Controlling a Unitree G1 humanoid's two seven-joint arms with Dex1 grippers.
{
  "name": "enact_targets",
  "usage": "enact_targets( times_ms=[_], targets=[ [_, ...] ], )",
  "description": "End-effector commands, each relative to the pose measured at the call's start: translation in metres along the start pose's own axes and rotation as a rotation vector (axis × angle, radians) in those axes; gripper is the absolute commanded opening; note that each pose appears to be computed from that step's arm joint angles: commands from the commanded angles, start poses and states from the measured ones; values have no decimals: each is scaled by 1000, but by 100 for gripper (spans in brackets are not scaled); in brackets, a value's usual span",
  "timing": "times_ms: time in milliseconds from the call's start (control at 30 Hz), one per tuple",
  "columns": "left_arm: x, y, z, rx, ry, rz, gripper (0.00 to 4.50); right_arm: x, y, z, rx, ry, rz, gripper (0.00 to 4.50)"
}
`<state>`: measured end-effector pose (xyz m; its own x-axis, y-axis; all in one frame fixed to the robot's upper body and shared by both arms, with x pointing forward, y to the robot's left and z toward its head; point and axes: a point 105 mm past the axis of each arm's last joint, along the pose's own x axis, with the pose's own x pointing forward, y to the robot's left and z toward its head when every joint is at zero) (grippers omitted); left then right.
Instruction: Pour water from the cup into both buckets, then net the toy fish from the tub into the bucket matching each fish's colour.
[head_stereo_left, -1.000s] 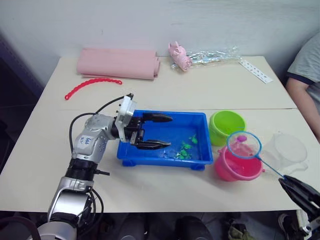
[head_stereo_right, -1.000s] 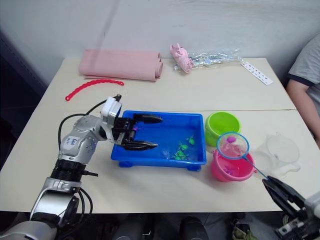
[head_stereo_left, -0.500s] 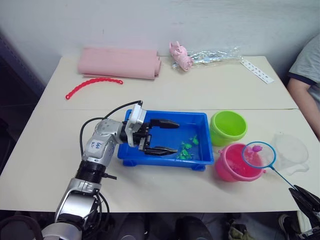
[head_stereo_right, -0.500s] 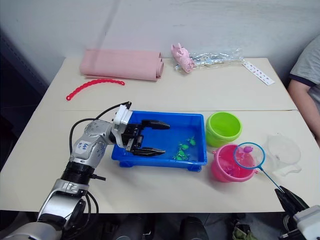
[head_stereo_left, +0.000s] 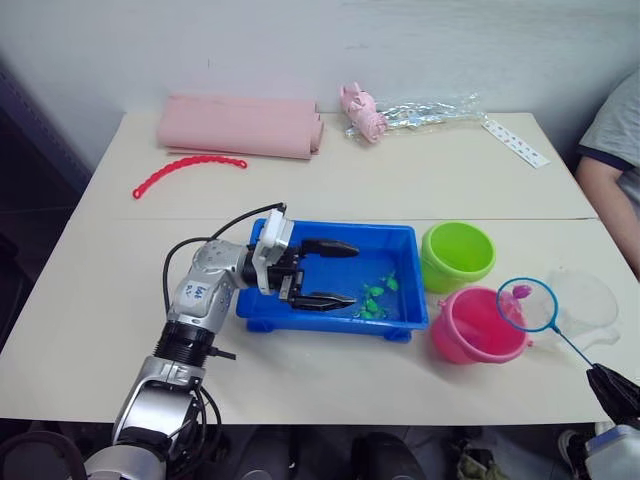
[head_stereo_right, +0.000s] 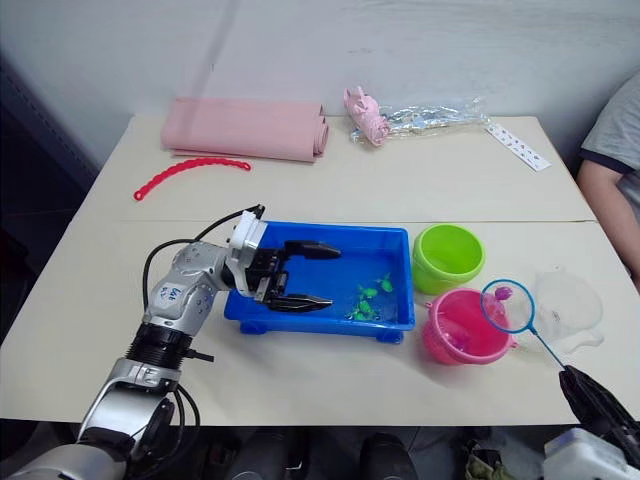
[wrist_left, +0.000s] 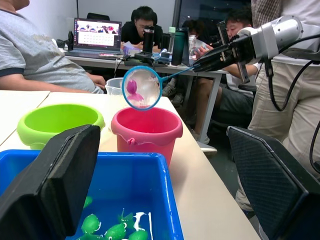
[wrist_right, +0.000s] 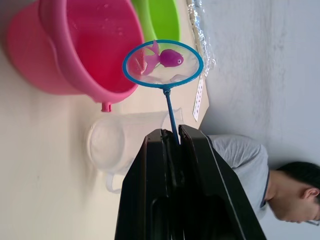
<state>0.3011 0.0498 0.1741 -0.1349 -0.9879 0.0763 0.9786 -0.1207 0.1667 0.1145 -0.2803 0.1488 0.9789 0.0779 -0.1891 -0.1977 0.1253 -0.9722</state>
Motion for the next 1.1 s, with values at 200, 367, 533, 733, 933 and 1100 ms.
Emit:
enact_targets(
  times_ms=[200, 367, 533, 733, 933, 1100],
  targets=[
    [-5, 7, 0, 25, -2, 3, 444, -5, -17, 3, -305, -5, -51, 0],
    [-6, 5, -3, 24, -4, 6, 444, -8, -16, 8, -384, -40, -49, 0],
    [-6, 4, -6, 19, -10, 17, 444, -11, -10, 10, -433, -67, -40, 0],
    [-7, 3, -7, 15, -20, 33, 444, -12, -5, 2, -468, -9, -80, 0],
    [-7, 5, -7, 20, -23, 44, 444, -14, 6, -3, -422, 34, -122, 0],
    [-15, 6, -5, 25, -22, 46, 444, -13, 8, 7, -38, -52, -175, 0]
  ],
)
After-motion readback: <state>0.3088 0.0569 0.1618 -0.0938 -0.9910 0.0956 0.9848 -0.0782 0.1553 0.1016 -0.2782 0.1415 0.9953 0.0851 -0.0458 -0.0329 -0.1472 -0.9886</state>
